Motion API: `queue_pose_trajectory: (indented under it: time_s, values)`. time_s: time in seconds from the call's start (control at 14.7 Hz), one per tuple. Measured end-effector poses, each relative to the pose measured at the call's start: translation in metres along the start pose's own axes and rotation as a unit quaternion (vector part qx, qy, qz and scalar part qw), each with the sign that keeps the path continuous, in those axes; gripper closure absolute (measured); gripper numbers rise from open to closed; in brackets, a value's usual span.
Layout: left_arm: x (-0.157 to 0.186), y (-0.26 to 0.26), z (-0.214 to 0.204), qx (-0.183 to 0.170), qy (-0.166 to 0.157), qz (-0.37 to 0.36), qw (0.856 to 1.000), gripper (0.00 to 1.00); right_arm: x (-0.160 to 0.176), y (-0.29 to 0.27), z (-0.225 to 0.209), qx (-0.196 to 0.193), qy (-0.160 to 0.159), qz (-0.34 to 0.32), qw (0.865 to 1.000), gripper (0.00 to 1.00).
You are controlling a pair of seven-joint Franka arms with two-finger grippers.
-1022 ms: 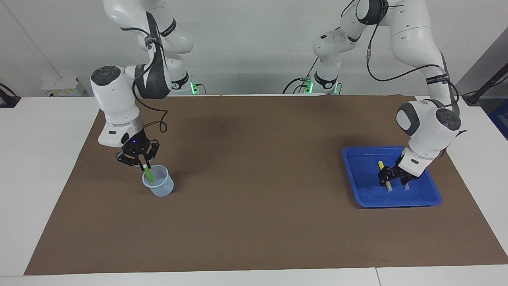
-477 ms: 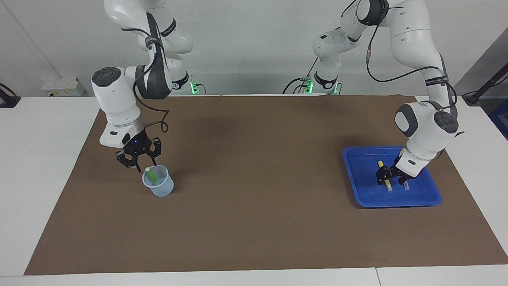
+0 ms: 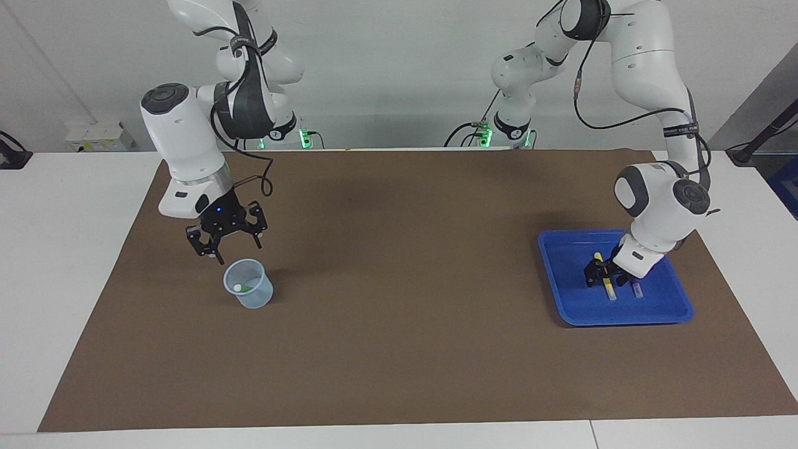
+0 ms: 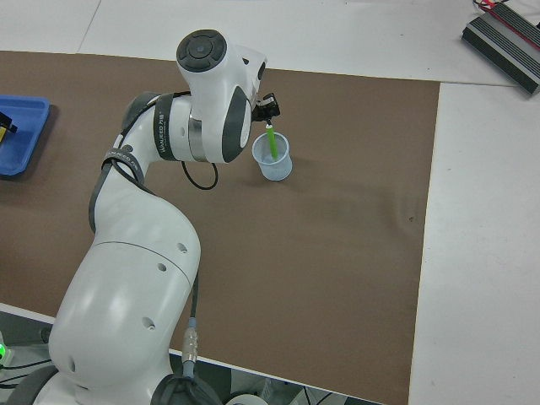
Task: Transfer and insert pens with both arms
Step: 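Insert the green pen into the white cup and open the right gripper, then grasp the yellow pen with the left gripper while the right gripper withdraws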
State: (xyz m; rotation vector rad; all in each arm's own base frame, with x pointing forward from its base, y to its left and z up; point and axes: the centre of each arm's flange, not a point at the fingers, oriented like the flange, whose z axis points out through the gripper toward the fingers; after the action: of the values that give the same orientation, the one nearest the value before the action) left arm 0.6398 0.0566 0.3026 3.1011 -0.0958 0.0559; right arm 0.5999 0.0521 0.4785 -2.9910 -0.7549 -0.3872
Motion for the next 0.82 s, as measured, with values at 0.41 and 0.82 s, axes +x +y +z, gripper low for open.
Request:
queue_pose_trajectory:
  time_s: [0.41,0.82]
  values:
    - [-0.005,-0.019,0.001,0.0,-0.008,-0.012,1.0,0.19,0.025,-0.039,-0.013,0.095,0.047,0.116,0.988,0.03]
    - [-0.006,-0.013,0.002,-0.003,-0.016,-0.007,1.0,0.44,0.045,-0.088,-0.023,0.138,0.042,0.235,0.961,0.0]
